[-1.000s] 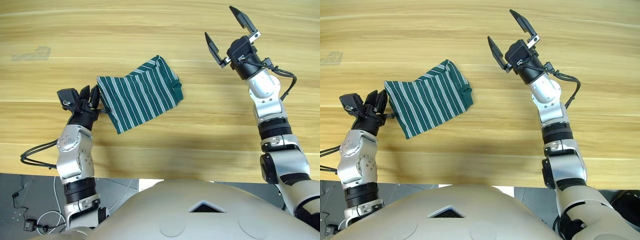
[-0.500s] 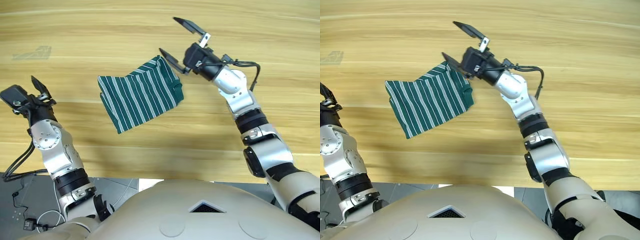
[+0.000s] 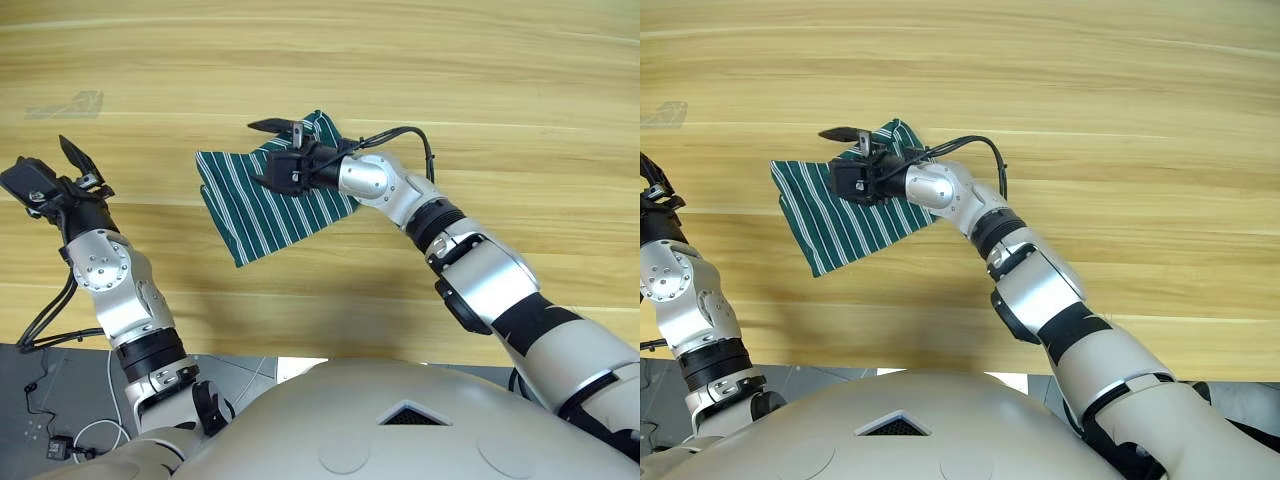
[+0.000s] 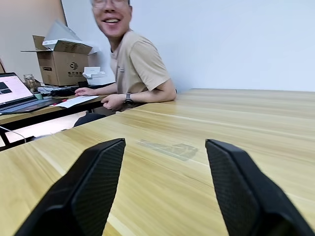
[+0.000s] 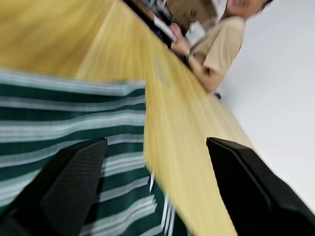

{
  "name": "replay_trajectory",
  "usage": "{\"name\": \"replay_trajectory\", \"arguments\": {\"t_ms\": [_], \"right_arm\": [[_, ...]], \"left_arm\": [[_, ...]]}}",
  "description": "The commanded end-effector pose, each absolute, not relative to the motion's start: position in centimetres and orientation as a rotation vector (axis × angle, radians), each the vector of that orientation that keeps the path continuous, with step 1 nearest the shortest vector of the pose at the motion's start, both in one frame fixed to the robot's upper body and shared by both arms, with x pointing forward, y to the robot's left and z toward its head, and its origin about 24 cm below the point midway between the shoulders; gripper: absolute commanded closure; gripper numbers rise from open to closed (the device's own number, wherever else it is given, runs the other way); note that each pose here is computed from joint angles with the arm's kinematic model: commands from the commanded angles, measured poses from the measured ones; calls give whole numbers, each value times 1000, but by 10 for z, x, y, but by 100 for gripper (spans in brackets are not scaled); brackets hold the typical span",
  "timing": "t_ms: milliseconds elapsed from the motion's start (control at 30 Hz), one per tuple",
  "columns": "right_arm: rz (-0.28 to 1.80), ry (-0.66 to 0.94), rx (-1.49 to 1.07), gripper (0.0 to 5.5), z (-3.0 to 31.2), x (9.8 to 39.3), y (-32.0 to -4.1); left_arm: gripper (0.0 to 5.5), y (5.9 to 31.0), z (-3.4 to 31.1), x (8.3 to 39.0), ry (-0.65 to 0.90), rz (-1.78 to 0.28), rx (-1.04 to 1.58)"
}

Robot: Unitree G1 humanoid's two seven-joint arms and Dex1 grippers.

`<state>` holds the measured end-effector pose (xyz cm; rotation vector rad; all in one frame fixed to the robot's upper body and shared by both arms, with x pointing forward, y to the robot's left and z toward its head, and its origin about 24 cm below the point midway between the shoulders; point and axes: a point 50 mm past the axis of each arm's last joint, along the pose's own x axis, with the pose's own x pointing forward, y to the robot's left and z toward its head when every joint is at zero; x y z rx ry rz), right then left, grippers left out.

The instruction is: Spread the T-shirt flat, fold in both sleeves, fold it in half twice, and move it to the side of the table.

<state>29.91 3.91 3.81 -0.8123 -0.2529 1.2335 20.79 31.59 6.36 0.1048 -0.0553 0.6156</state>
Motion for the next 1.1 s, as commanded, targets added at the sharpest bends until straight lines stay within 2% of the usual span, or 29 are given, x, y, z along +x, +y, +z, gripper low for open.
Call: {"name": "replay_trajectory", "arguments": {"t_ms": [33, 167, 300, 400, 533, 633, 733, 867, 967, 1100], "right_arm": [[1222, -192, -913, 175, 33, 296, 58], [1082, 0, -979, 175, 9, 310, 22], [922, 144, -964, 175, -6, 324, -32], [773, 216, -917, 175, -8, 335, -85], [402, 346, -782, 175, -3, 338, -199], [123, 428, -575, 175, -3, 314, -275], [-119, 474, -356, 175, -10, 283, -325], [-671, 449, -8, 175, -10, 228, -393], [-927, 373, 88, 175, -7, 201, -415], [-1130, 203, 170, 175, 11, 193, -430]], "left_arm": [[248, 309, 61, 213, -51, 580, 91], [248, 300, 57, 218, -37, 529, 80], [248, 296, 53, 219, -30, 520, 73], [248, 294, 51, 217, -28, 517, 70], [248, 282, 52, 217, -38, 479, 63], [248, 270, 50, 219, -41, 450, 59], [248, 259, 49, 220, -39, 427, 46], [248, 249, 48, 219, -35, 401, 39], [248, 241, 44, 218, -17, 387, 28], [248, 237, 42, 218, -10, 377, 22]]}}
